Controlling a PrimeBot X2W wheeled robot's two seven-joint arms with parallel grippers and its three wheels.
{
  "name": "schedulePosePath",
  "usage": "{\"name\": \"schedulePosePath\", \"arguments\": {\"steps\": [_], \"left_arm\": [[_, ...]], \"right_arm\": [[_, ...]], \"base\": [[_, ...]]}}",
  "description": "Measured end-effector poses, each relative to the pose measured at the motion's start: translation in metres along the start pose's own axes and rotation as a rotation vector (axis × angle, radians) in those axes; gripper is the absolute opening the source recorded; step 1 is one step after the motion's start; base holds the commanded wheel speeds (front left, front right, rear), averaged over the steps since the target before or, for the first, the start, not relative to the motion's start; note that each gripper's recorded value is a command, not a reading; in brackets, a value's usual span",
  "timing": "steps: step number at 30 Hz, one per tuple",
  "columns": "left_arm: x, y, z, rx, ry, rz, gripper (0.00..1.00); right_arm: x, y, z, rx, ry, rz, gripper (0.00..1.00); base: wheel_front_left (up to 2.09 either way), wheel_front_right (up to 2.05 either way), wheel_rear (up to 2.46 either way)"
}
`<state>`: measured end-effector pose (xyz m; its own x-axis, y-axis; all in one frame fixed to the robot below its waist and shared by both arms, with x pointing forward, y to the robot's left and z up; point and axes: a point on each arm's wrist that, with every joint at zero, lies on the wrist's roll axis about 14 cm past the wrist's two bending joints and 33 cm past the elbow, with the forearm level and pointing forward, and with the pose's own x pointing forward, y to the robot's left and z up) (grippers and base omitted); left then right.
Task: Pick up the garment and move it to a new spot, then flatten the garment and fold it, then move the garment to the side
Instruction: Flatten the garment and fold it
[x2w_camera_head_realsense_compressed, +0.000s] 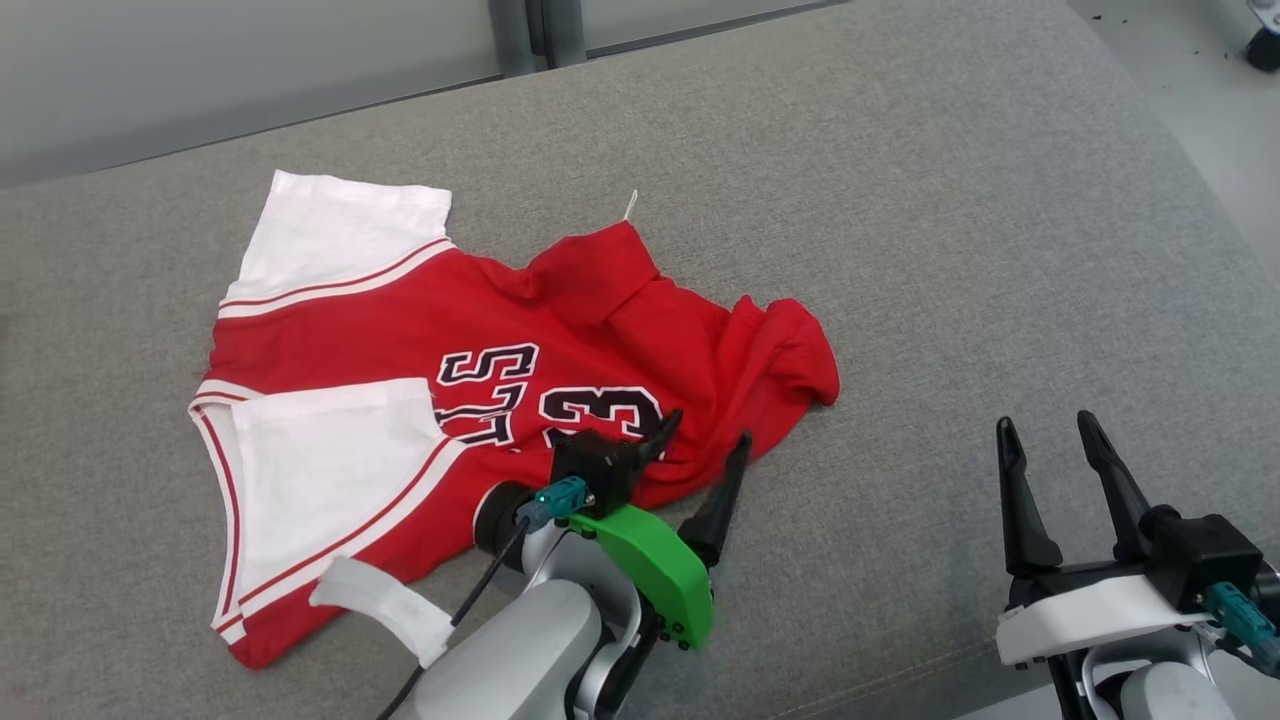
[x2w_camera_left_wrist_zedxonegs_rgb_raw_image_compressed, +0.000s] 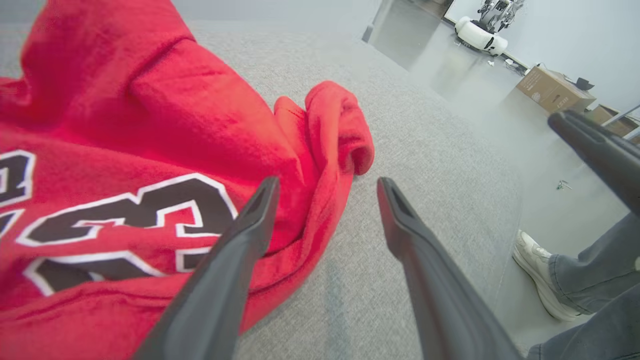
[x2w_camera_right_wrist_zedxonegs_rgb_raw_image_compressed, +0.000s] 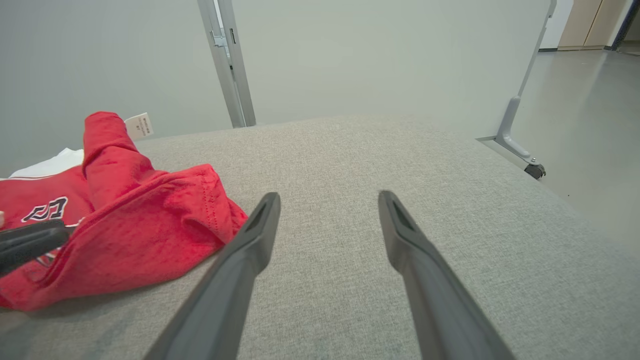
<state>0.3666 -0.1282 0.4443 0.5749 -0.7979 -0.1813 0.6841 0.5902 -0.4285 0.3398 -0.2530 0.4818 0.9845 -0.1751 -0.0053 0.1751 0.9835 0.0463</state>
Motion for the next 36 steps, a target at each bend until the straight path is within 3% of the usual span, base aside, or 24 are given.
{"name": "schedulePosePath", "arguments": {"steps": [11,24,36], "left_arm": [[-0.051,0.067,0.05,0.071,-0.192,0.274,1.0],[-0.192,0.151,0.049,0.083,-0.289,0.706,1.0],[-0.284,0.17,0.03,0.073,-0.337,0.859,1.0]], "right_arm": [[0.006,0.029,0.01,-0.058,-0.037,0.111,1.0],[0.012,0.071,0.015,-0.078,-0.063,0.263,1.0],[0.008,0.072,0.019,-0.088,-0.073,0.285,1.0]], "base": [[0.0,0.0,0.0],[0.0,0.0,0.0],[0.0,0.0,0.0]]}}
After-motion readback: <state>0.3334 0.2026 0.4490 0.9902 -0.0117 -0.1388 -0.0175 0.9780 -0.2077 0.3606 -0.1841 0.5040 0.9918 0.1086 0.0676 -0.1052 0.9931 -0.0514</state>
